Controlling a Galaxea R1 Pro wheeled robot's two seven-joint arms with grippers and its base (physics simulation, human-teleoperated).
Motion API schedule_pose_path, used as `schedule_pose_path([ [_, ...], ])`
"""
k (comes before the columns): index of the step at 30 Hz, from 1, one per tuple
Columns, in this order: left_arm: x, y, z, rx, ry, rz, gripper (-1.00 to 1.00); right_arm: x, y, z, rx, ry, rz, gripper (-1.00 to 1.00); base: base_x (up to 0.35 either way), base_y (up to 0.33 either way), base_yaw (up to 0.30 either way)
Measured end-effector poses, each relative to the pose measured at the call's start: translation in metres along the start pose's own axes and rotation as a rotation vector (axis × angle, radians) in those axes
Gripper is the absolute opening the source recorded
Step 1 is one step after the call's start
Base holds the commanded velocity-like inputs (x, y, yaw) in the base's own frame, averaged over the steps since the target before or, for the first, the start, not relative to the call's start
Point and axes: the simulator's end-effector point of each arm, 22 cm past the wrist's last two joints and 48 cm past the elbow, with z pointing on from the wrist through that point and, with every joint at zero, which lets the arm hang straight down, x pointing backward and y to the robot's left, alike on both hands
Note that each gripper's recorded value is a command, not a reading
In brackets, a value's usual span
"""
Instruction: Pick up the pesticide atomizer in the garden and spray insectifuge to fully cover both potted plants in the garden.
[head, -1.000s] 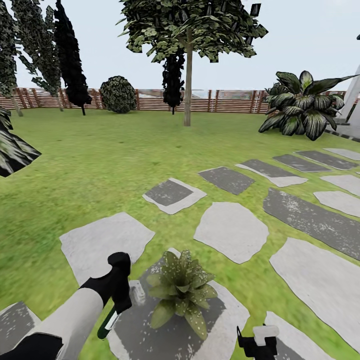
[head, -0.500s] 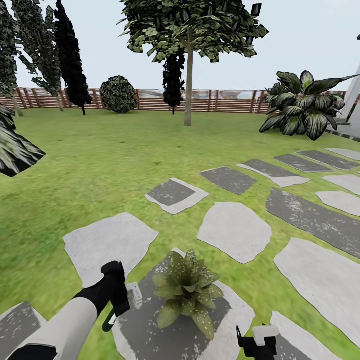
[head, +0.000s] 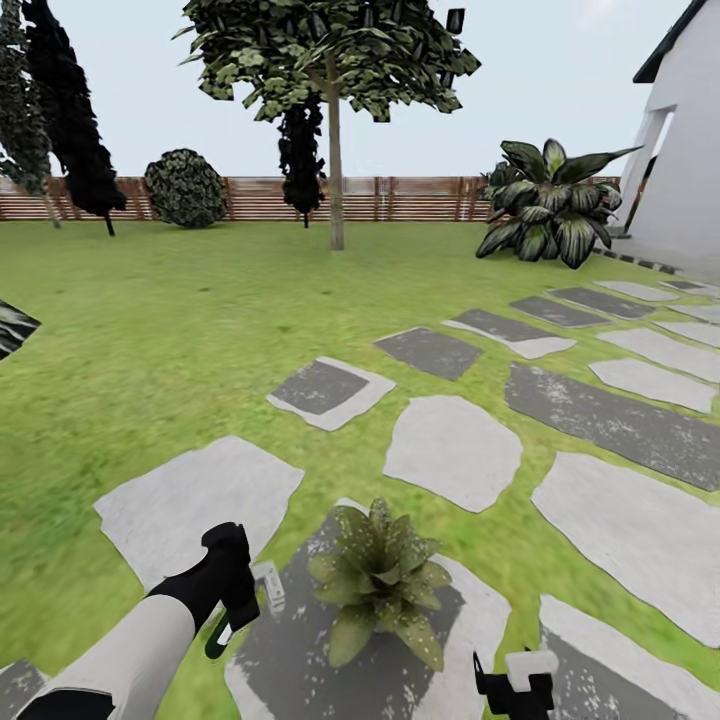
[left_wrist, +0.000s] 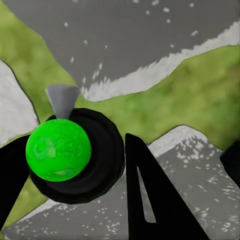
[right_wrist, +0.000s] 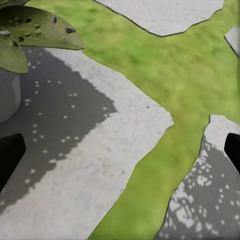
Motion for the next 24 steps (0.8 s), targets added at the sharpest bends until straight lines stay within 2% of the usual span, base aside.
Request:
schedule_pose_path([
  [4, -0.001, 0.001, -0.001, -0.004, -0.004, 0.000, -1.00, -0.001, 0.000, 0.000, 0.001, -0.002, 0.001, 1.00, 0.113, 0.234, -0.280],
  [17, -0.004, 0.003, -0.003, -0.009, -0.012, -0.005, -1.00, 0.000, -0.004, 0.000, 0.007, -0.002, 0.000, 1.00, 0.003, 0.006, -0.012],
  [18, -0.003, 0.001, -0.001, -0.001, -0.012, 0.001, -1.00, -0.001, -0.004, 0.001, 0.007, -0.002, 0.000, 1.00, 0.000, 0.000, 0.000],
  [21, -0.008, -0.006, 0.001, 0.027, -0.044, 0.074, -1.00, 0.000, -0.004, 0.000, 0.007, -0.002, -0.001, 1.00, 0.000, 0.000, 0.000],
  [22, -0.008, -0.011, -0.001, 0.052, -0.050, 0.098, -1.00, 0.000, -0.004, 0.000, 0.006, -0.002, -0.001, 1.00, 0.000, 0.000, 0.000],
  [24, -0.011, -0.014, -0.008, 0.088, -0.056, 0.118, -1.00, 0.000, -0.004, 0.000, 0.007, -0.002, 0.000, 1.00, 0.000, 0.000, 0.000],
])
